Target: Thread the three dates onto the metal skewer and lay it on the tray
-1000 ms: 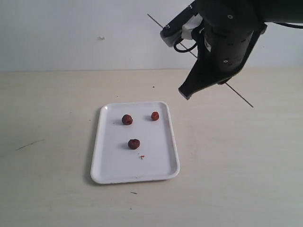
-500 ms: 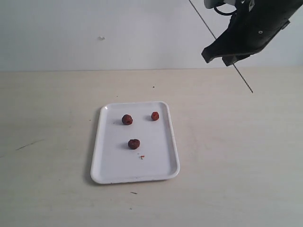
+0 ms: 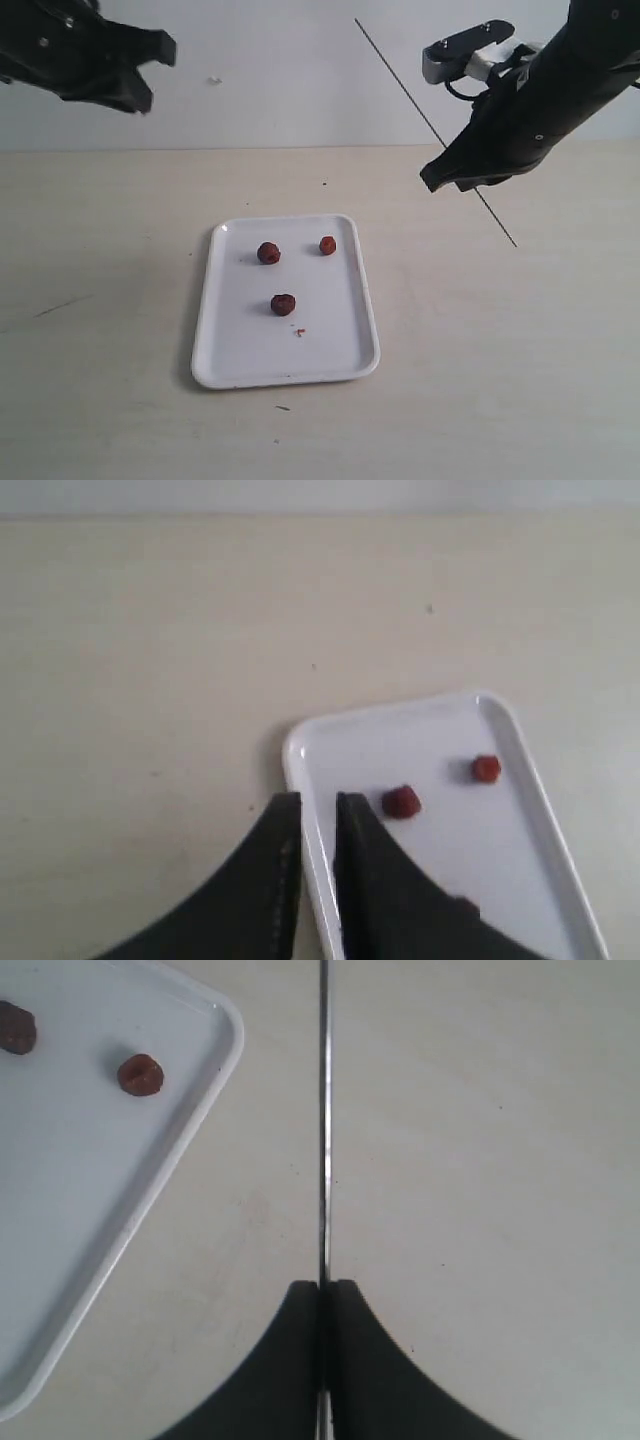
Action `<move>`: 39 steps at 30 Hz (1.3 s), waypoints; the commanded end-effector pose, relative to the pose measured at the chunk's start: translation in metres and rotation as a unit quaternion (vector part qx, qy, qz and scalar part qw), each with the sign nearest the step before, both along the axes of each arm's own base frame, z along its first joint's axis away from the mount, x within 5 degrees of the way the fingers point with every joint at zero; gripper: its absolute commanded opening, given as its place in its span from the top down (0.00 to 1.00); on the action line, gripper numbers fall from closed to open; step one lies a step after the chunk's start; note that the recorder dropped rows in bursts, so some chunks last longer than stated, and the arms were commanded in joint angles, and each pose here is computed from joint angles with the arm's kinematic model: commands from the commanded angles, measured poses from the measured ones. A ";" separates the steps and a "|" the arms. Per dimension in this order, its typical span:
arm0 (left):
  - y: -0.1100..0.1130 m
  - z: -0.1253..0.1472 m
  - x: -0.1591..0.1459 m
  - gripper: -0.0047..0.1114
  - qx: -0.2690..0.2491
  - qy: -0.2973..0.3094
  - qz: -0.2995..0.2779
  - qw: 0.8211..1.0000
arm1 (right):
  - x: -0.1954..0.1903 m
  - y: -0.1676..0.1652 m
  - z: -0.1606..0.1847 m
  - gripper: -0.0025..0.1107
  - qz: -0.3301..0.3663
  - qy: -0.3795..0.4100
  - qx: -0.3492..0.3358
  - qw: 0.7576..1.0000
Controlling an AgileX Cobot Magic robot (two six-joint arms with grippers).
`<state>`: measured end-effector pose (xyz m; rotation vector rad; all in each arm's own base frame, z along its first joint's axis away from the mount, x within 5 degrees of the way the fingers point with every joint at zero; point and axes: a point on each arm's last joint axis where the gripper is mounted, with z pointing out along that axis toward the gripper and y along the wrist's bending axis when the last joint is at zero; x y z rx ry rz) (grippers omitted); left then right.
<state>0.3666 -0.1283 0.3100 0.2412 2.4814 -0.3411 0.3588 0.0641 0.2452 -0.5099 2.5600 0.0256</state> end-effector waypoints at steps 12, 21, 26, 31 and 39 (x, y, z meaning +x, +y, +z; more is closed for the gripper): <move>-0.096 -0.104 0.034 0.82 0.094 0.179 -0.156 0.967 | 0.016 -0.010 -0.029 0.98 -0.023 0.013 0.010 1.000; -0.107 -0.120 0.046 0.57 0.084 0.244 -0.116 0.959 | 0.019 -0.009 -0.027 0.98 -0.026 -0.003 0.016 1.000; -0.111 -0.132 0.052 0.55 0.062 0.258 -0.059 0.962 | 0.019 -0.009 -0.027 0.98 -0.027 -0.005 0.018 0.999; -0.116 -0.143 0.061 0.56 0.055 0.263 -0.038 0.963 | 0.020 -0.008 -0.027 0.98 -0.035 -0.007 0.033 0.999; -0.124 -0.159 0.078 0.56 0.042 0.271 0.005 0.962 | 0.020 -0.008 -0.027 0.98 -0.035 -0.007 0.034 0.999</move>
